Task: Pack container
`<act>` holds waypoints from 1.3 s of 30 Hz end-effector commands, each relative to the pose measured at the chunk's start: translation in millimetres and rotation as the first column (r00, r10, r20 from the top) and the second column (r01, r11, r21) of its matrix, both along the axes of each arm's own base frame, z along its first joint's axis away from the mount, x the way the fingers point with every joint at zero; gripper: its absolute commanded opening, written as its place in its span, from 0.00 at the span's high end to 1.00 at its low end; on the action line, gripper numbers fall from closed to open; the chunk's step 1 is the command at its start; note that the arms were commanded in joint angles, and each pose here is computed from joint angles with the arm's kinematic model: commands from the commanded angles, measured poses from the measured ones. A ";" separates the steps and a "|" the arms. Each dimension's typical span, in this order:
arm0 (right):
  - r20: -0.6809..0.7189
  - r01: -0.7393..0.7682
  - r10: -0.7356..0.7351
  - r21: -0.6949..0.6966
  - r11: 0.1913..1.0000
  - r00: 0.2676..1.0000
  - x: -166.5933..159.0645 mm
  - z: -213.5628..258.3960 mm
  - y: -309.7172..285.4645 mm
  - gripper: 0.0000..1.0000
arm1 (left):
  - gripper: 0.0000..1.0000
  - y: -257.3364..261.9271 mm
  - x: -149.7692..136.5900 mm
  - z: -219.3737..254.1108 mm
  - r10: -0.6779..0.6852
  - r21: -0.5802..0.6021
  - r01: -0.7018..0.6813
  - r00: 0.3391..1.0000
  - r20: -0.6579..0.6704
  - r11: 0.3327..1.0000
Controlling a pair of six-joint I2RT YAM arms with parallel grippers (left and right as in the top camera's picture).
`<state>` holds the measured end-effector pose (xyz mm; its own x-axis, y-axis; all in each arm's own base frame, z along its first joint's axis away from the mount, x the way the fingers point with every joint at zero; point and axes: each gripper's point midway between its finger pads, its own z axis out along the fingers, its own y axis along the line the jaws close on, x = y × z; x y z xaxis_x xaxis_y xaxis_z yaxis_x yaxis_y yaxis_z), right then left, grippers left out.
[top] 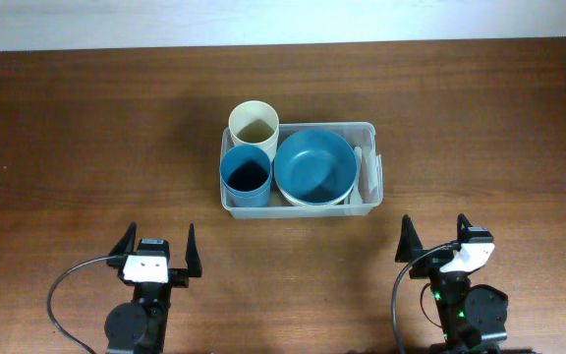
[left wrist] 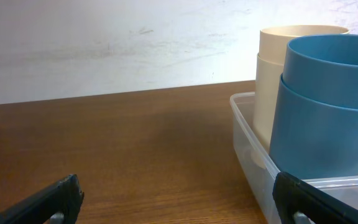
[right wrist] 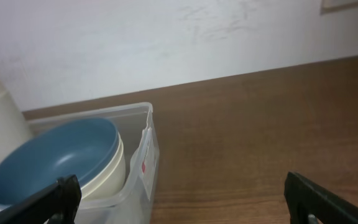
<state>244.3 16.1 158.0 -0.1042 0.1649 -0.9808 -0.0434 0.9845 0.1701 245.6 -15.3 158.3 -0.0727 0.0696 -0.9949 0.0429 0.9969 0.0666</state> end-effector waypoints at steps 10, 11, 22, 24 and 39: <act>0.008 -0.034 0.036 -0.169 0.985 0.999 -0.4 -2.8 2.8 0.01 | 0.01 1.8 -0.1 -0.3 0.007 0.012 -0.008 1.000 0.004 1.000; 0.007 -0.035 0.036 -0.169 0.985 0.999 -0.4 -2.8 2.8 0.01 | 0.00 1.8 -0.1 -0.3 0.007 0.012 -0.008 1.000 0.004 1.000; -0.007 -0.037 0.036 -0.170 0.985 0.999 0.2 -6.1 2.8 0.01 | 0.00 1.8 -0.1 -0.3 0.007 0.012 -0.008 1.000 0.004 1.000; -0.008 -0.037 0.036 -0.170 0.985 0.999 0.2 -6.2 2.8 0.01 | 0.00 1.8 -0.1 -0.3 0.007 0.012 -0.008 1.000 0.004 1.000; -0.007 -0.037 0.036 -0.170 0.985 0.999 0.2 -6.1 2.8 0.01 | 0.00 1.8 -0.1 -0.3 0.007 0.012 -0.008 1.000 0.004 1.000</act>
